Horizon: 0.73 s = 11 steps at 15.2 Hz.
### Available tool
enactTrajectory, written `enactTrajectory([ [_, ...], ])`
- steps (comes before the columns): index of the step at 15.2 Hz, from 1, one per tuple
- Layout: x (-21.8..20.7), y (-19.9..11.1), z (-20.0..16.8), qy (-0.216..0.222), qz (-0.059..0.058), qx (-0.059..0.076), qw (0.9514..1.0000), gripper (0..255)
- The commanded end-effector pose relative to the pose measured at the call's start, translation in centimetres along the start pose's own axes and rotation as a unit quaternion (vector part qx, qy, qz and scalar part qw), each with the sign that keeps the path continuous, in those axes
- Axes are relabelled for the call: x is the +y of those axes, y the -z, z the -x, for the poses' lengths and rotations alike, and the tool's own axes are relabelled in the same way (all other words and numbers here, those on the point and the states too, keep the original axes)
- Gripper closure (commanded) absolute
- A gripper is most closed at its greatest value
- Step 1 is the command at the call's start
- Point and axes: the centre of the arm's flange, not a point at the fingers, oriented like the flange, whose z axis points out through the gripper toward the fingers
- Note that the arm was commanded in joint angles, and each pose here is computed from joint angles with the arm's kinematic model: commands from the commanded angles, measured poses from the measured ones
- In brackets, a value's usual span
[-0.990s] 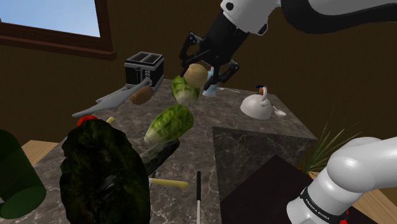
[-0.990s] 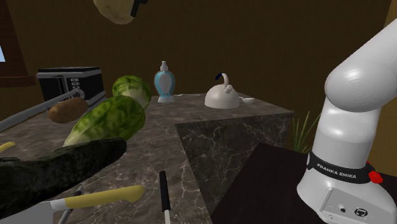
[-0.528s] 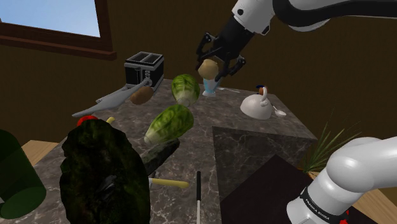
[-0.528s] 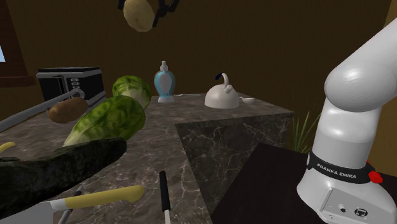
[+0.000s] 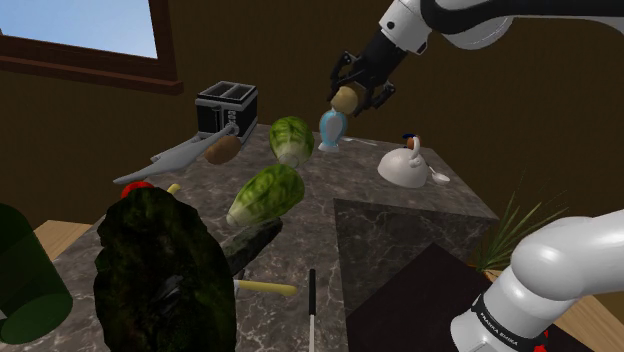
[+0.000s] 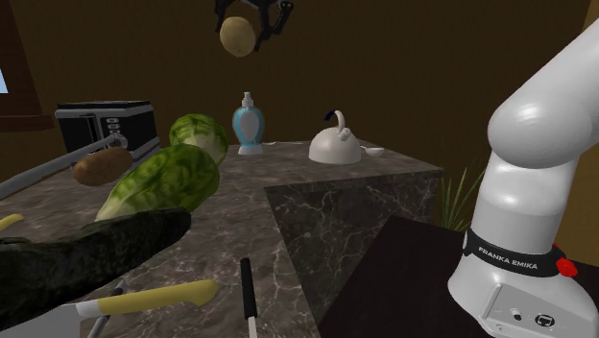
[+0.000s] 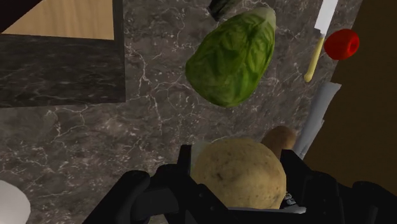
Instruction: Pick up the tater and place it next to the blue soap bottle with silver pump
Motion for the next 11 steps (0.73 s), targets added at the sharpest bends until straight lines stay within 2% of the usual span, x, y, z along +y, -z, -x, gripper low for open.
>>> enactTrajectory([
  [1, 1.3, 0.1, -2.2, 0.001, 0.0, 0.0, 1.0, 255],
  [11, 7.3, -0.1, -13.9, 0.001, 0.0, 0.0, 1.0, 255],
])
